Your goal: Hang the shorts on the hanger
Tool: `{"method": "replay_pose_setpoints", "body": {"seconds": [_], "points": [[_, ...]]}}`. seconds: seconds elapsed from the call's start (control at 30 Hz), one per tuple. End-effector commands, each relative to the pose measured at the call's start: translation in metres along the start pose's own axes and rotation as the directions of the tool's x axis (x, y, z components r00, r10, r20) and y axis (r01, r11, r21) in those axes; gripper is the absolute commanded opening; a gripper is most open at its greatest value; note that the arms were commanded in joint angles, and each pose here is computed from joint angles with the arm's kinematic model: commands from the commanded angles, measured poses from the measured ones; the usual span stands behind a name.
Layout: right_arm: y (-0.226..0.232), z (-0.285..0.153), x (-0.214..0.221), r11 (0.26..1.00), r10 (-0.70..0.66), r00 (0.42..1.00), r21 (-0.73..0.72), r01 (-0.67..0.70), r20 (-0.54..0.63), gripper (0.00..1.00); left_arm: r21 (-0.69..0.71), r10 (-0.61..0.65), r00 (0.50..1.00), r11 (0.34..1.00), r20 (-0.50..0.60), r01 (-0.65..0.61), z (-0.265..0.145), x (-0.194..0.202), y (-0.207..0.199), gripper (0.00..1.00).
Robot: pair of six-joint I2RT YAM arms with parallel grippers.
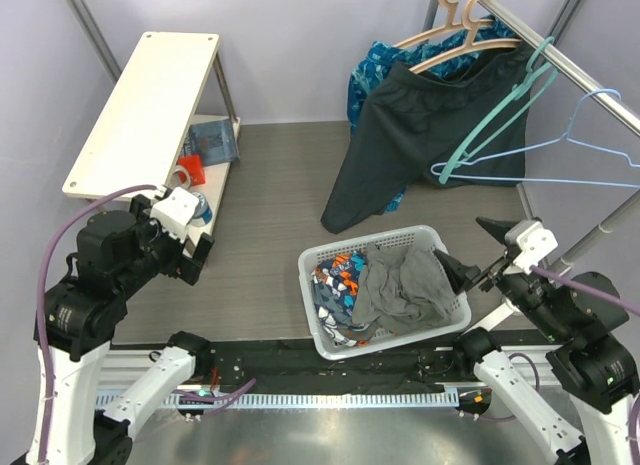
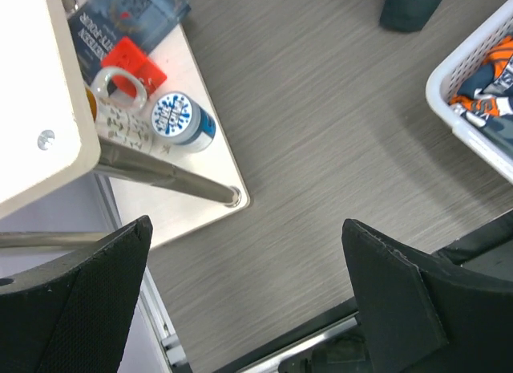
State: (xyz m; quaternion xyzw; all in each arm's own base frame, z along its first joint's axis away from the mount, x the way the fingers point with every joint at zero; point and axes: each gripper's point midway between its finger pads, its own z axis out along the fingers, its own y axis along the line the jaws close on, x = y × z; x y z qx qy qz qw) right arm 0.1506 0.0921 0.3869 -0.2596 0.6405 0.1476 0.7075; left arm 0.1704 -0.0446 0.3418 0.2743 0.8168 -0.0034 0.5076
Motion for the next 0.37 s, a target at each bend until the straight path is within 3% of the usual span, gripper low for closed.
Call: {"method": "replay_pose_setpoints", "body": {"seconds": [0.0,0.33], "points": [[0.014,-0.016,0.023,0.996,-0.055,0.997,-0.068,0.052,-0.048,0.99,-0.011,0.013,0.998,1.0,-0.054,-0.013,0.005,0.017,0.0,1.0],[0.003,-0.031,0.071,0.982,-0.188,0.971,-0.015,0.188,-0.15,0.99,0.041,0.032,0.989,0.999,-0.143,-0.026,0.034,0.043,-0.011,1.0]]}}
